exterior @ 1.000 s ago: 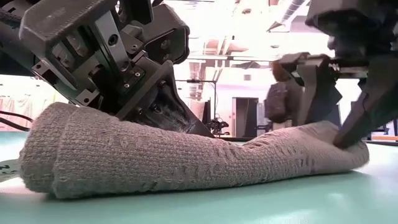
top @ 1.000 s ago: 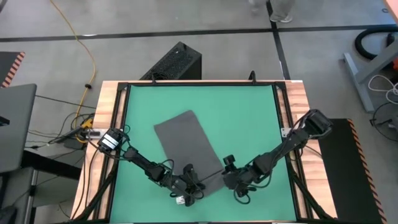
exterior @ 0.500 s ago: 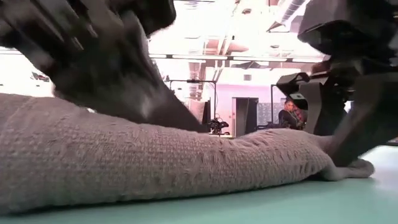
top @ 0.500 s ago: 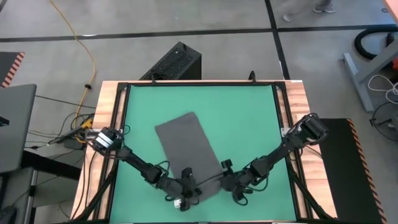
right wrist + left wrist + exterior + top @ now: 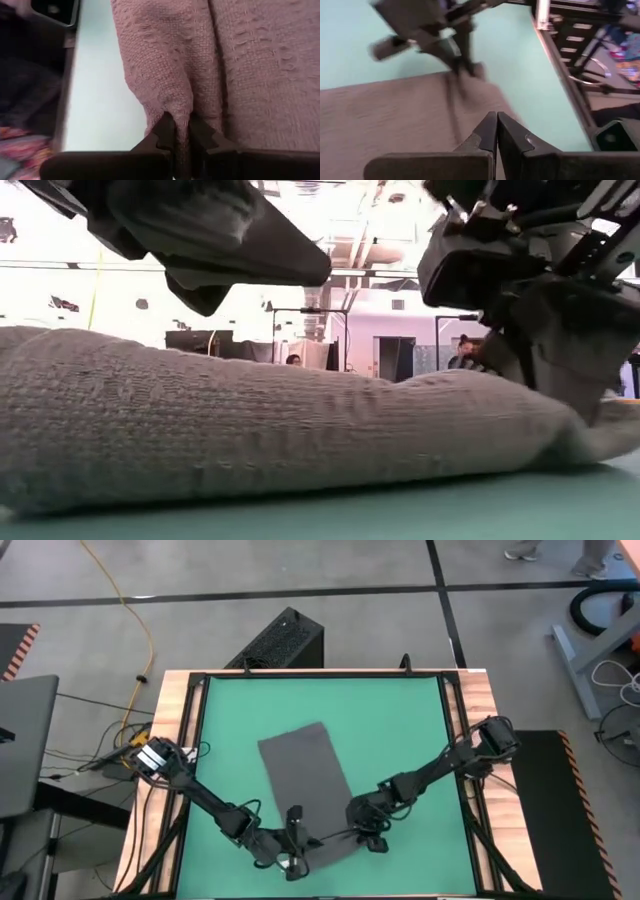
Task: Roll towel
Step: Roll the gray towel
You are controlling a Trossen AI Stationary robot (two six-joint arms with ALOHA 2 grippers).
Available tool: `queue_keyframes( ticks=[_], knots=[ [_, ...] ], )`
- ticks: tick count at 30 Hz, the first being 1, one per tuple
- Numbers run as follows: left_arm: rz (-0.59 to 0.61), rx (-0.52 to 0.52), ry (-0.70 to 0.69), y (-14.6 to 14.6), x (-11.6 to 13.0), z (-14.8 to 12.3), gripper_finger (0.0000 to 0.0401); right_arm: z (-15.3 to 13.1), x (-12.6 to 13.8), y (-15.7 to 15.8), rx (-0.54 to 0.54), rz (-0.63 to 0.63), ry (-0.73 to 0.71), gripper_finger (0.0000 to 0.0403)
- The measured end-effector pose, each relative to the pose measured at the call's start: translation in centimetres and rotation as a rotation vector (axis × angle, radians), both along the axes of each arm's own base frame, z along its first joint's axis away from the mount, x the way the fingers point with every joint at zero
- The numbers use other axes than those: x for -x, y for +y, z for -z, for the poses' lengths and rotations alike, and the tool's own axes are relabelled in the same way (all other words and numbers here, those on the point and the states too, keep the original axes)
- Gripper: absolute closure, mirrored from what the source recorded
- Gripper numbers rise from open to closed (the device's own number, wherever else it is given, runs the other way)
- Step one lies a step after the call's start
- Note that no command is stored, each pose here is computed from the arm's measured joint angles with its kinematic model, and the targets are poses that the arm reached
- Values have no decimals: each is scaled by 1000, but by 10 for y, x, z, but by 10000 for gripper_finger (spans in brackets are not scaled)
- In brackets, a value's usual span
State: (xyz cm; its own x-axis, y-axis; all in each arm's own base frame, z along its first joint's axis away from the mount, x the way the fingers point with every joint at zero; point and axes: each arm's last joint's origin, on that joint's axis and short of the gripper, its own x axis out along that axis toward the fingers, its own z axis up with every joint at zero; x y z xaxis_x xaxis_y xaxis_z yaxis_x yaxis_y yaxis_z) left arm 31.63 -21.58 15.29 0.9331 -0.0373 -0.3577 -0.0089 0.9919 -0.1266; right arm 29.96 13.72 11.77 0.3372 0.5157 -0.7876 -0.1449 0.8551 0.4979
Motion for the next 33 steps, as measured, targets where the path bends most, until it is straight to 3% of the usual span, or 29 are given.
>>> queue_keyframes(
  ticks=[5, 12, 25, 30, 33],
  knots=[
    [-54, -14, -50, -4, 16, 9, 401, -1, -2, -5, -107, 20, 70, 363],
    [-47, 129, -175, 15, 30, 19, 401, -1, -4, -10, -232, 87, 170, 363],
    [16, 121, -94, 31, -3, 9, 401, -2, -4, -12, -323, 172, 292, 363],
    [115, 100, -117, 20, -14, -7, 401, -2, -7, -17, -327, 184, 287, 363],
    [152, 62, -60, 12, -23, -4, 401, -2, -9, -24, -333, 196, 278, 363]
  ],
)
